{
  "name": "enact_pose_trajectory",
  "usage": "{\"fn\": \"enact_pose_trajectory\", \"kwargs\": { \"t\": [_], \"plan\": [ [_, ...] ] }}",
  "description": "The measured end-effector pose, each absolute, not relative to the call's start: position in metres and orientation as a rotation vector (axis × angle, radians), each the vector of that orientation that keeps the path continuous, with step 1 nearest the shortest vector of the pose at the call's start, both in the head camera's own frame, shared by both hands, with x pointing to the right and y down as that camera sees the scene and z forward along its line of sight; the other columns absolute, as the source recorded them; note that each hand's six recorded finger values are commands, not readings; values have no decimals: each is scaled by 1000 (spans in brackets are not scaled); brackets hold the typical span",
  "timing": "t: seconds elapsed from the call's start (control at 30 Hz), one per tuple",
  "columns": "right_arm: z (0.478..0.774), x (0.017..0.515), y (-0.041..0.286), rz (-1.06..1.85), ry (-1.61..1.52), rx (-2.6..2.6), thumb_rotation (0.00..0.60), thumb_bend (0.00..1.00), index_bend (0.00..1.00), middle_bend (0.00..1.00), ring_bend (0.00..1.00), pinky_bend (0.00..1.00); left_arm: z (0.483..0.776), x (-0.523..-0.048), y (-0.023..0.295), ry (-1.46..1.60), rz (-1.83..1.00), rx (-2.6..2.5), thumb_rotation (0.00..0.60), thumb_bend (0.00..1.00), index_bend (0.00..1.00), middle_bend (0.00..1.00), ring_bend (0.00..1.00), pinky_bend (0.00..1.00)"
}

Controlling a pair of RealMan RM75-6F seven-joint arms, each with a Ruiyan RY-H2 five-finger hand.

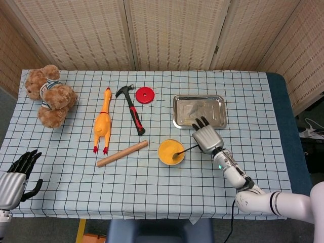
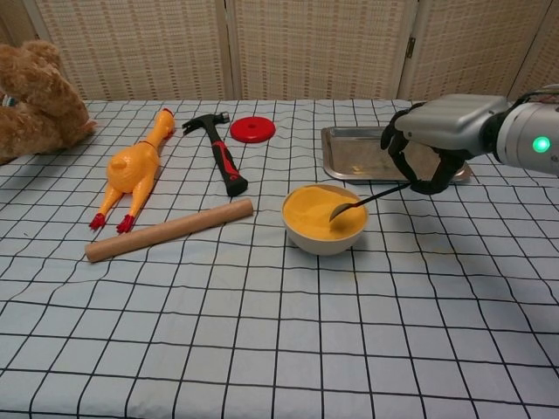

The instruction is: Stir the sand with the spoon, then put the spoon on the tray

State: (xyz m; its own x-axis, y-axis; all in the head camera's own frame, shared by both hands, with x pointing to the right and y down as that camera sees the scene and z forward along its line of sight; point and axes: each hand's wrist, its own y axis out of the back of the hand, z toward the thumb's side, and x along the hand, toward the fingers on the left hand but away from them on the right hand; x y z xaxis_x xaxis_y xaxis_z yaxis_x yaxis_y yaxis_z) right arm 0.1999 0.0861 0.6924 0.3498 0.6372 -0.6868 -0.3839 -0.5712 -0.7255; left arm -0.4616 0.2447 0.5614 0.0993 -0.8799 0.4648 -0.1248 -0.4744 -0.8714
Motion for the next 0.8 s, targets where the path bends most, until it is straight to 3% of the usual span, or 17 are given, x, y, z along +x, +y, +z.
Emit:
{"fn": "enact_pose_trajectory", "kwargs": {
  "t": [0.8],
  "plan": [
    [721, 152, 69, 1413, -271, -1495, 600, 881, 906, 180, 0, 0, 559, -467, 243, 1014, -1436, -1714, 600, 448, 0, 0, 0, 177]
  ]
}}
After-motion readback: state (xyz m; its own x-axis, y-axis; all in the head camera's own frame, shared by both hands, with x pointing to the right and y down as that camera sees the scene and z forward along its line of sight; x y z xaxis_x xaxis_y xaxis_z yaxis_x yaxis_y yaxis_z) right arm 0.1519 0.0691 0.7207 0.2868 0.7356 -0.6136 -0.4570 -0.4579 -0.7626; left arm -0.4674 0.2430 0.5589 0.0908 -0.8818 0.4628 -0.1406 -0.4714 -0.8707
